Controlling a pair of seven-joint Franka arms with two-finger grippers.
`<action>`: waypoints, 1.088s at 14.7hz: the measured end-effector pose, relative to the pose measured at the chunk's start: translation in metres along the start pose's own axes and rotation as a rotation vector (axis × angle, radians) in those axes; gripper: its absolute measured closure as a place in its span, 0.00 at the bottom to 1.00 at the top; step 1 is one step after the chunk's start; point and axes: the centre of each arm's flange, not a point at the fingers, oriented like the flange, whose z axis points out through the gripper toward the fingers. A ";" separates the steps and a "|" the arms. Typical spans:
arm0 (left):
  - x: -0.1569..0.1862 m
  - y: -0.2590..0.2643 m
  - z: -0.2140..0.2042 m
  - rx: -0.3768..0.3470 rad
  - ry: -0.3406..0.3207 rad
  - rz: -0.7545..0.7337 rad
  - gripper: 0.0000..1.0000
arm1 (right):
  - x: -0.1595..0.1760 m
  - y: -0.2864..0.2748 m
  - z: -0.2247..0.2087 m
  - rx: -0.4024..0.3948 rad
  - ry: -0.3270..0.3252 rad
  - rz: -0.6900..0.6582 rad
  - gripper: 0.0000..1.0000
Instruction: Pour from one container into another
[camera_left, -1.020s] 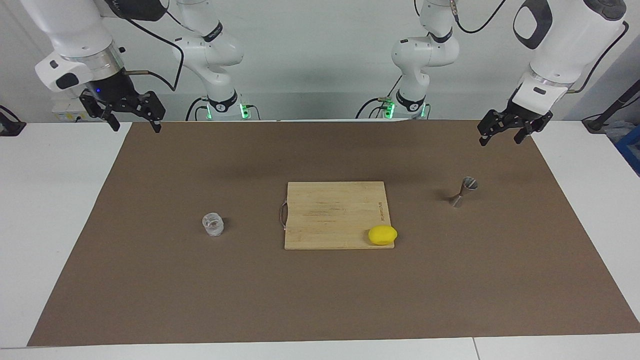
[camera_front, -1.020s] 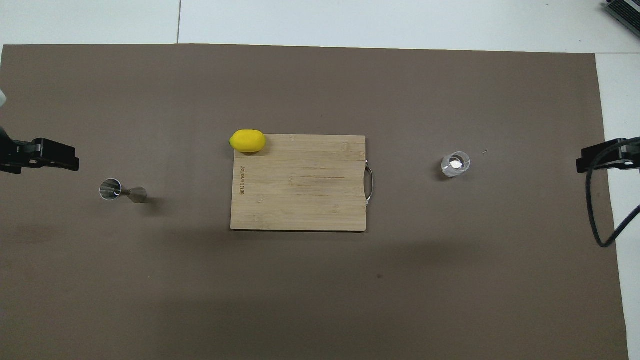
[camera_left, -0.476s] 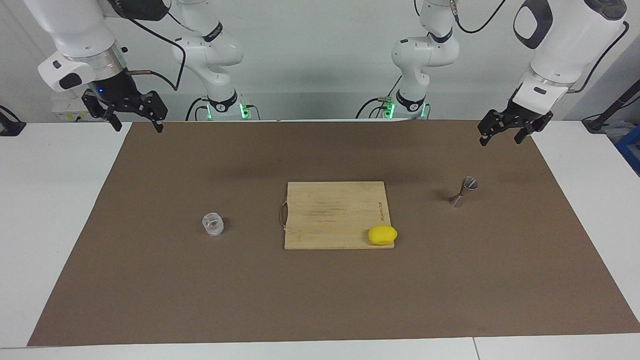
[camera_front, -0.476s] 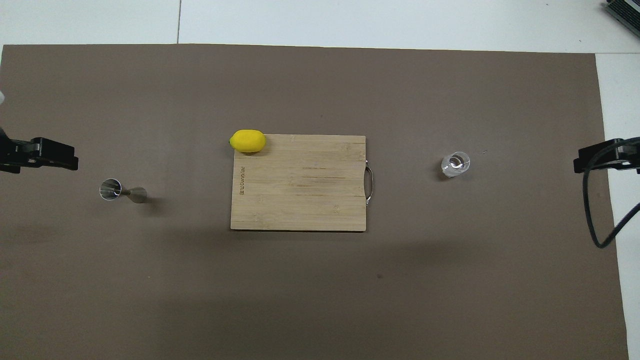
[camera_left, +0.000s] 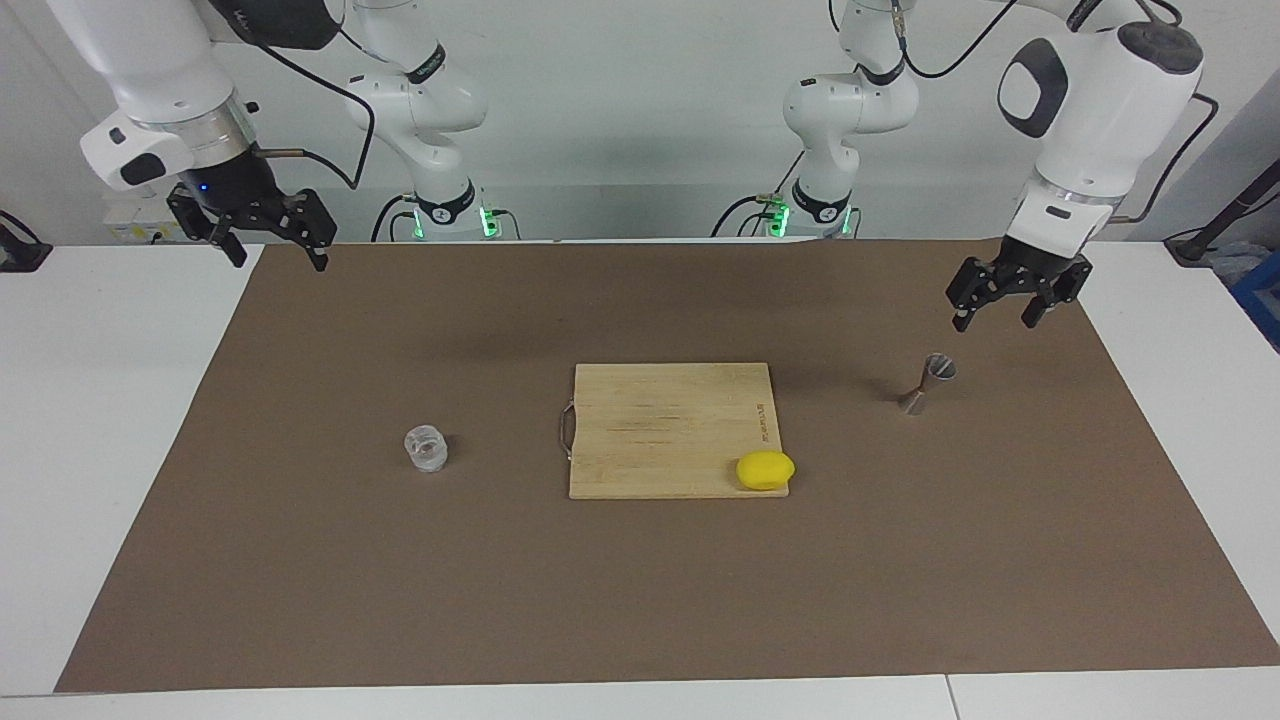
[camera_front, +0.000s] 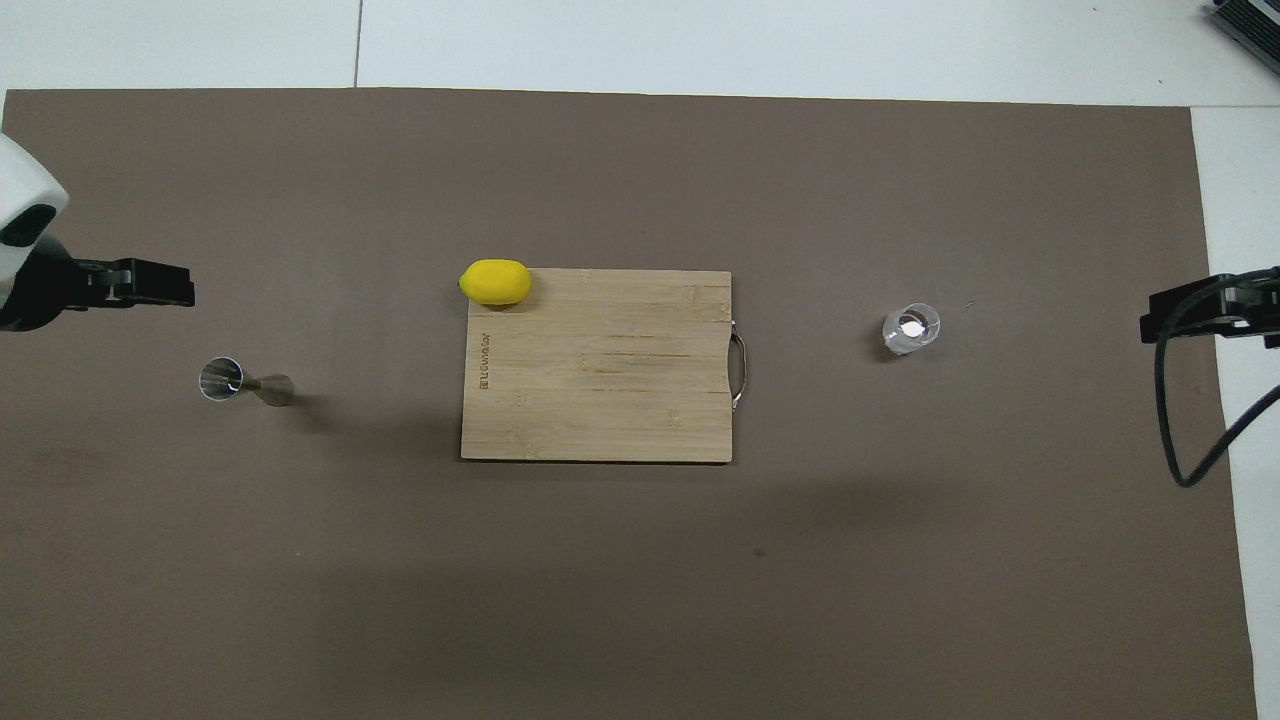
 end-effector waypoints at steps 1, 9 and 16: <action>-0.005 -0.001 0.012 0.000 -0.001 -0.002 0.00 | 0.001 0.001 0.005 0.024 -0.005 0.049 0.00; -0.014 0.017 0.051 -0.004 -0.009 0.032 0.00 | 0.007 0.024 0.061 0.354 -0.132 0.584 0.00; -0.018 0.020 0.055 -0.004 -0.040 0.038 0.00 | 0.010 0.043 0.110 0.609 -0.241 0.857 0.00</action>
